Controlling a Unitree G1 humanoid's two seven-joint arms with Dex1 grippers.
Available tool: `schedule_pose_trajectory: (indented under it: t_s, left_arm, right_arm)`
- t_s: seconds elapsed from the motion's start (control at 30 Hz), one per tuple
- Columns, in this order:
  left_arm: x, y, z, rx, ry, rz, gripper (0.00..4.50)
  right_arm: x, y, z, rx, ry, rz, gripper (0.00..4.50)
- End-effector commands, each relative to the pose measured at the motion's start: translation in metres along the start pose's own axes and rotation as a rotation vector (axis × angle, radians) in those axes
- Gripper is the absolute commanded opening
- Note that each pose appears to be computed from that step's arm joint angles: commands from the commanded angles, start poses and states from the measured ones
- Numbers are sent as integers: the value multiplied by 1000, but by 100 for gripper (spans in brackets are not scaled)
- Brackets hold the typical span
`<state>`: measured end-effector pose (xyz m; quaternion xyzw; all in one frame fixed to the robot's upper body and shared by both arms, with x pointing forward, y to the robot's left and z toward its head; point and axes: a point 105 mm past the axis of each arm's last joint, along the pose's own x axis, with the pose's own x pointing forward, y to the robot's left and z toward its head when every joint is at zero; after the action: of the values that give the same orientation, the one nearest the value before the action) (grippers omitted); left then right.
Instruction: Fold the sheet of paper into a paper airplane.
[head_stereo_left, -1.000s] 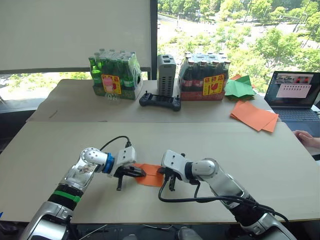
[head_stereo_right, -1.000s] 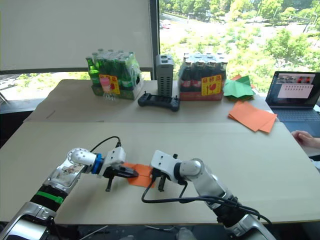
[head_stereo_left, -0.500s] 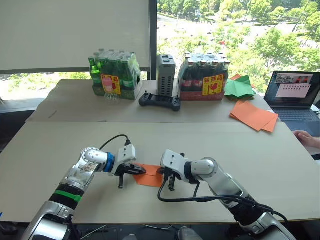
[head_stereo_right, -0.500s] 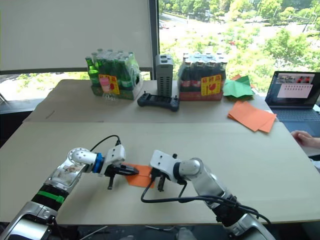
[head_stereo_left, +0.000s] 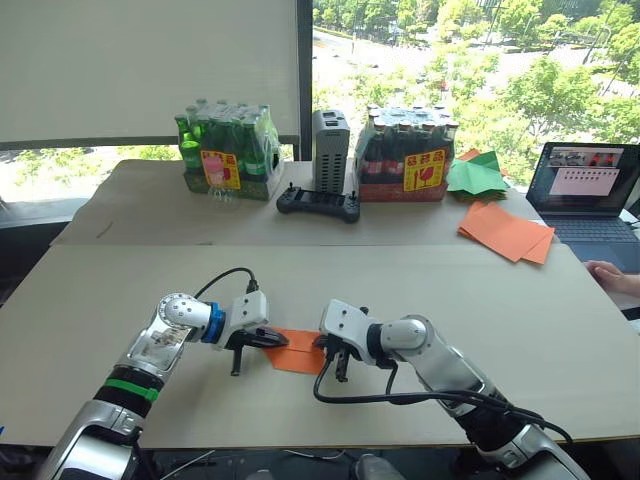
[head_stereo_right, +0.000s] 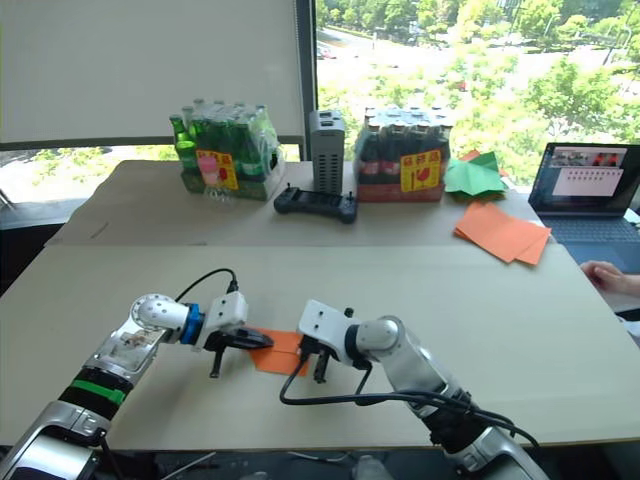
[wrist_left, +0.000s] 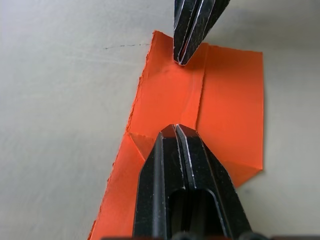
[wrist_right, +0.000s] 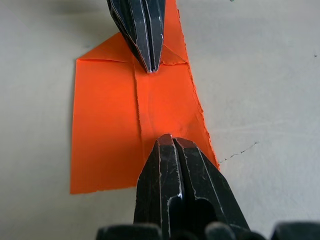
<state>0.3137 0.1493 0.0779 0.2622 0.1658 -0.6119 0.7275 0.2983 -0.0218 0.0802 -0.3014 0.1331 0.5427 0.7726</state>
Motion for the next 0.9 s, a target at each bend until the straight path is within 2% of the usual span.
schedule_pose_trajectory:
  t_s: [0.03,0.27,0.5,0.63,0.77,0.9]
  left_arm:
    - [-13,-10,-35,-95,114,-2,0]
    - [-33,-7,-50,-121,159,47,0]
    - [-40,-4,-52,-131,157,77,0]
    - [-45,2,-40,-136,96,111,0]
    - [-64,7,-7,-165,-42,170,0]
    - [-80,-1,20,-251,-181,201,0]
  right_arm:
    - [5,11,-22,51,85,36,5]
    - [6,11,-21,49,81,41,5]
    - [7,10,-20,45,79,41,5]
    - [6,6,-10,29,40,22,5]
    - [-7,-1,16,41,-74,-24,5]
    - [-22,-5,39,72,-171,-66,5]
